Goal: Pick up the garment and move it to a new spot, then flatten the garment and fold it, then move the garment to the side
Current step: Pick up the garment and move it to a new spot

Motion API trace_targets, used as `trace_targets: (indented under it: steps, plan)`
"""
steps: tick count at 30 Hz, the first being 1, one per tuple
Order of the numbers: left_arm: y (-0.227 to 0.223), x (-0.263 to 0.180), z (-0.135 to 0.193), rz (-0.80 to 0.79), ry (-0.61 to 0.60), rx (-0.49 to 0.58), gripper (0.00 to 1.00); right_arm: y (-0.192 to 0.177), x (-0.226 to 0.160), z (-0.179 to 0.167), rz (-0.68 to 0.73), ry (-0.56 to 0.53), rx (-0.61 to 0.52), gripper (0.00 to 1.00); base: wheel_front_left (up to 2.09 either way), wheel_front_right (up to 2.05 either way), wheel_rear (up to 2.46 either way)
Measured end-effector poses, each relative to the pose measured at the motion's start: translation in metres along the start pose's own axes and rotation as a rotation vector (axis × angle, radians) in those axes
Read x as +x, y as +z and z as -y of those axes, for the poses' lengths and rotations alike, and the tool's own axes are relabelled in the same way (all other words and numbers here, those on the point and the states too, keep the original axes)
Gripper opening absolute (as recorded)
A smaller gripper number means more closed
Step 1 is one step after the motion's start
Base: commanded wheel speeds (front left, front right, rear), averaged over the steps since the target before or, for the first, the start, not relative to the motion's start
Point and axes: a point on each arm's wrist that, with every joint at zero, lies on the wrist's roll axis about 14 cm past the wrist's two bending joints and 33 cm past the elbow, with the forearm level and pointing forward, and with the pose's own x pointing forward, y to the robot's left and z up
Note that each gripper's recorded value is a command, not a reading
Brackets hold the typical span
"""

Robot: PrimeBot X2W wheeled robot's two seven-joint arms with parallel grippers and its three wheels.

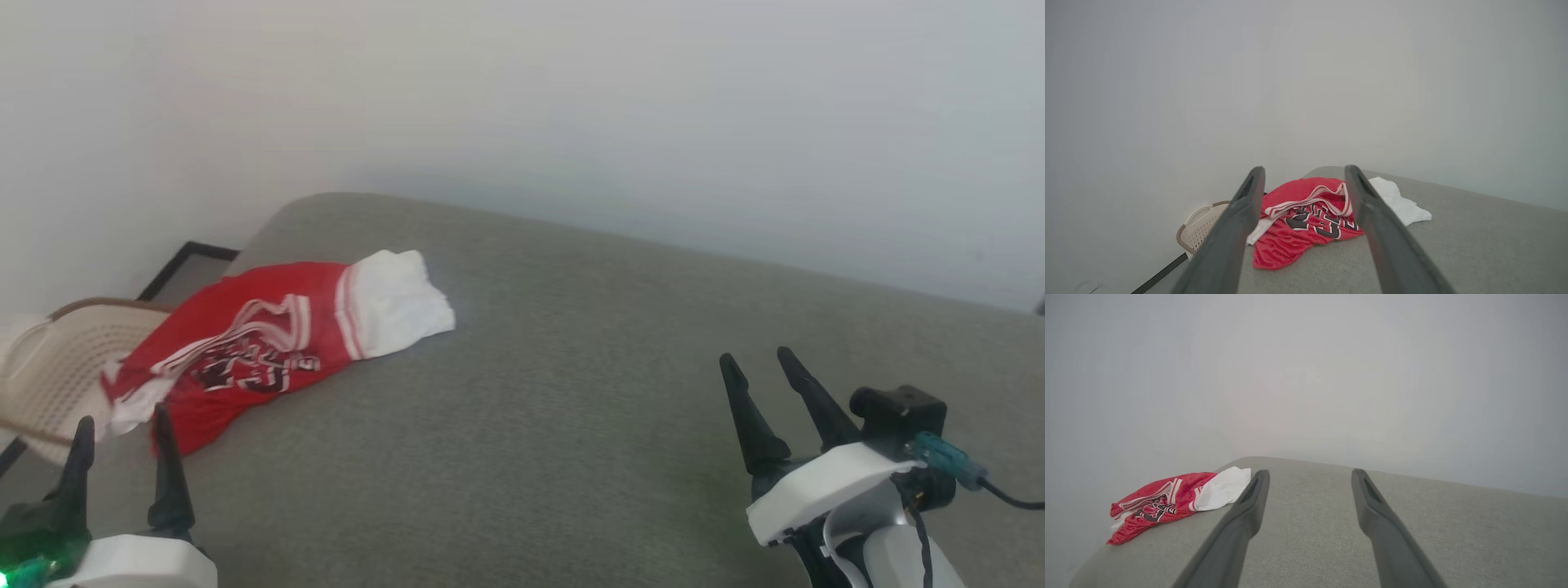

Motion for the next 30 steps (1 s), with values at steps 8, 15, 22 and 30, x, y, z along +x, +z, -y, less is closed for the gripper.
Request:
trace_targets:
  steps: [8, 15, 22, 30]
  plan:
    - [0.004, -0.021, -0.031, -0.002, 0.086, 0.004, 1.00, -0.006, 0.015, -0.028, -0.017, 0.085, 0.000, 1.00, 0.00, 0.00, 0.00]
    - [0.002, -0.018, -0.032, -0.019, 0.074, 0.010, 1.00, -0.010, 0.016, -0.024, -0.030, 0.082, -0.004, 1.00, 0.00, 0.00, 0.00]
    - [0.003, 0.006, -0.018, -0.030, 0.022, 0.016, 1.00, -0.013, 0.014, -0.002, -0.047, 0.037, -0.014, 1.00, 0.00, 0.00, 0.00]
    - [0.000, 0.059, 0.007, -0.045, -0.042, 0.036, 1.00, -0.014, 0.020, 0.032, -0.068, -0.011, -0.038, 1.00, 0.00, 0.00, 0.00]
